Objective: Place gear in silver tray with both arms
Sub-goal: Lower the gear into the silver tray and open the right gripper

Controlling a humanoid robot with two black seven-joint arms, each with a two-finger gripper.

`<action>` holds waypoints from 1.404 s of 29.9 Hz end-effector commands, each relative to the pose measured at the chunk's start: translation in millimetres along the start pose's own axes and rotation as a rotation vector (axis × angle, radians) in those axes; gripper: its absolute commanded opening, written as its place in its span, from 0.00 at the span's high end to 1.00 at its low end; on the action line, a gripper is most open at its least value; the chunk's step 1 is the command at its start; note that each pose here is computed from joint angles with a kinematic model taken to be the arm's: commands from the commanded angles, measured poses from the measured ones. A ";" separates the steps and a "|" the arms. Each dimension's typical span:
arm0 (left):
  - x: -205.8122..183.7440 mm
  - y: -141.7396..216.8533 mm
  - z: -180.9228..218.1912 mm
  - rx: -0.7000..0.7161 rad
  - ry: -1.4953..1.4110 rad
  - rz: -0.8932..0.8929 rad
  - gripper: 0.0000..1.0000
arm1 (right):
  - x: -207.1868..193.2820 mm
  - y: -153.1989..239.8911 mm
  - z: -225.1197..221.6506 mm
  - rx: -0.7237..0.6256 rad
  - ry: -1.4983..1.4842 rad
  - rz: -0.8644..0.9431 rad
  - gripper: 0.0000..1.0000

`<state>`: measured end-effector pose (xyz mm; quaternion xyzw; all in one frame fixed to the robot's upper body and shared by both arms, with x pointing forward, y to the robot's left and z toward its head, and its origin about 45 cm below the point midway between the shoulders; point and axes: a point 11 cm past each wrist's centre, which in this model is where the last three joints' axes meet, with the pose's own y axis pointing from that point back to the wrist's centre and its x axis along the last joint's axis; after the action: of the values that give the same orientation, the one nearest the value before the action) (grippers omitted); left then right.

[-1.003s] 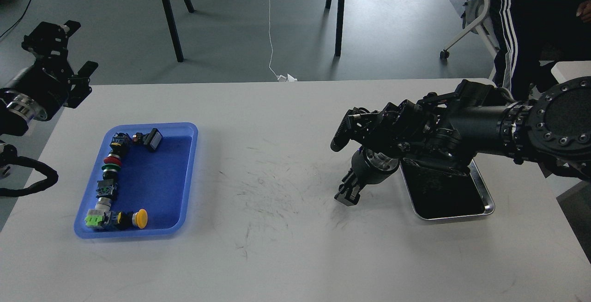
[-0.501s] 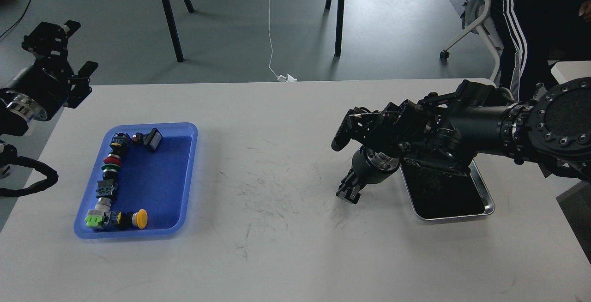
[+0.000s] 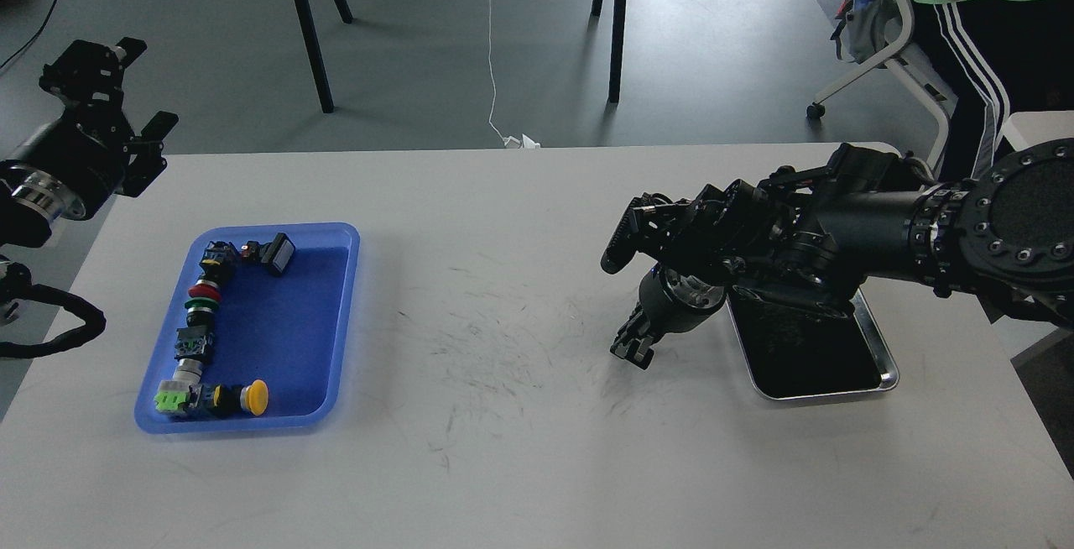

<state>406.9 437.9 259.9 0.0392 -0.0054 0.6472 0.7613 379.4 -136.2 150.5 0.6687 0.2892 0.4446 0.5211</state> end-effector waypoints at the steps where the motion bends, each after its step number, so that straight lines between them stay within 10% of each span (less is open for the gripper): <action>1: 0.4 -0.1 0.2 0.000 -0.004 0.003 0.02 | 1.6 10.2 8.7 -0.022 -0.005 0.010 0.99; 16: -2.6 2.9 -10.1 0.019 0.006 0.001 0.02 | -78.6 84.5 93.1 -0.200 -0.240 0.043 0.99; 42: -3.1 6.7 -14.9 0.031 0.006 -0.002 0.02 | -147.1 80.7 121.0 -0.282 -0.356 0.041 0.99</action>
<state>400.2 436.6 246.8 0.0479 0.0059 0.6462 0.7616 415.9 -334.0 177.0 0.6651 0.1180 0.3672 0.6395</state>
